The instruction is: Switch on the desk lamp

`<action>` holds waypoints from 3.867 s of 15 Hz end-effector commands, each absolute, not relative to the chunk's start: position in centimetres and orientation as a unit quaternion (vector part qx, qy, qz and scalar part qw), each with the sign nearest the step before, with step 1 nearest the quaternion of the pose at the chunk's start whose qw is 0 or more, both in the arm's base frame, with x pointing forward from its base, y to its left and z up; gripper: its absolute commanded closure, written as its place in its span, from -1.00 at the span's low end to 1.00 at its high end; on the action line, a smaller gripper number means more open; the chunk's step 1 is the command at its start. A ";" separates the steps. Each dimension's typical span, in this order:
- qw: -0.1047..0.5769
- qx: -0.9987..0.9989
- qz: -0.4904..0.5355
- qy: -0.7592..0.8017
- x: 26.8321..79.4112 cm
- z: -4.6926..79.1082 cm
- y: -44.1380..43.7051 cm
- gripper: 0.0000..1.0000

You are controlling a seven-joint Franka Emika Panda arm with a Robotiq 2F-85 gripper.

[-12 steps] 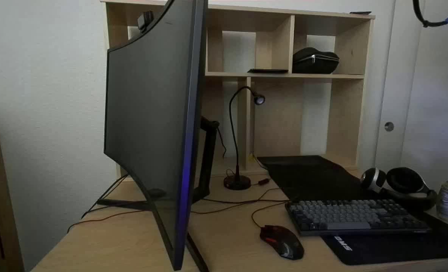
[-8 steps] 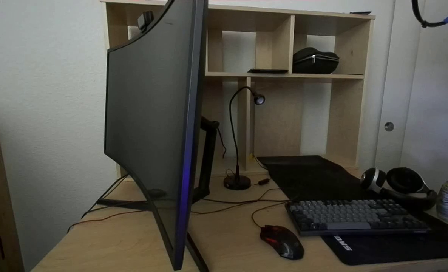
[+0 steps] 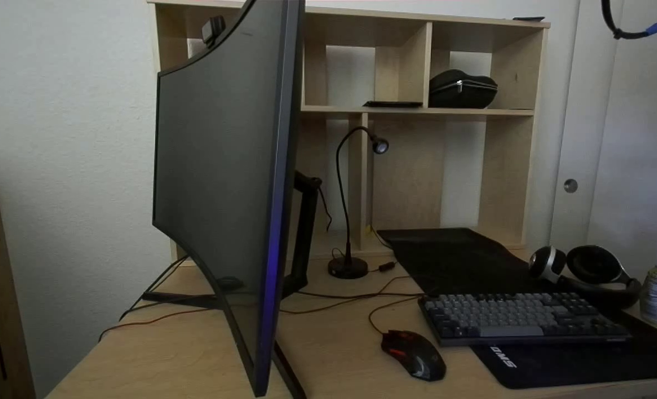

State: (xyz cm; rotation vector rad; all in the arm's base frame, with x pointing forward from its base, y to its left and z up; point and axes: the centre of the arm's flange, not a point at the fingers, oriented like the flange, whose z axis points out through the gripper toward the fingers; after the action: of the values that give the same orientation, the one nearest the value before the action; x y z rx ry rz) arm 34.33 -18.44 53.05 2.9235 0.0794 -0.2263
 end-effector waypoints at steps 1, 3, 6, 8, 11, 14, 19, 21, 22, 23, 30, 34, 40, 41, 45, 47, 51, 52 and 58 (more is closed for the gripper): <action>0.103 0.991 -0.076 0.026 34.3 53.1 -18.4 -1.00; 0.103 0.991 -0.076 0.025 34.3 53.0 -18.4 -1.00; 0.063 0.995 -0.082 0.011 36.4 51.7 -12.1 -1.00; -0.001 0.997 -0.071 -0.032 38.6 51.8 -7.3 -1.00; -0.040 0.990 -0.064 -0.118 42.6 51.8 -1.9 -1.00; -0.035 0.990 -0.068 -0.120 40.9 51.7 -1.1 -1.00; -0.017 0.975 -0.106 -0.192 44.7 49.3 -0.3 -1.00; -0.036 0.960 -0.115 -0.252 48.1 49.0 0.9 -1.00; -0.040 0.952 -0.112 -0.281 49.6 48.7 1.4 -1.00; -0.043 0.944 -0.112 -0.309 50.6 48.3 1.7 -1.00; -0.040 0.926 -0.111 -0.357 51.3 46.6 1.9 -1.00; -0.019 0.883 -0.134 -0.449 51.0 45.8 0.3 -1.00; -0.089 0.797 -0.179 -0.570 54.8 44.4 -2.0 -1.00; -0.105 0.786 -0.183 -0.581 55.6 44.2 -2.0 -1.00; -0.093 0.793 -0.181 -0.574 54.6 43.9 -2.0 -1.00; -0.069 0.789 -0.188 -0.581 55.5 42.7 -1.6 -1.00; -0.092 0.801 -0.200 -0.557 58.8 40.4 3.8 -1.00; -0.102 0.798 -0.196 -0.560 60.4 40.1 5.0 -1.00; -0.114 0.741 -0.137 -0.647 67.6 39.9 6.2 -1.00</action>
State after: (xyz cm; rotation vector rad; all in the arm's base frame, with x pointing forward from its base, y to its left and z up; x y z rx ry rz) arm 63.59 6.90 39.70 2.6052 -2.0785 -0.5358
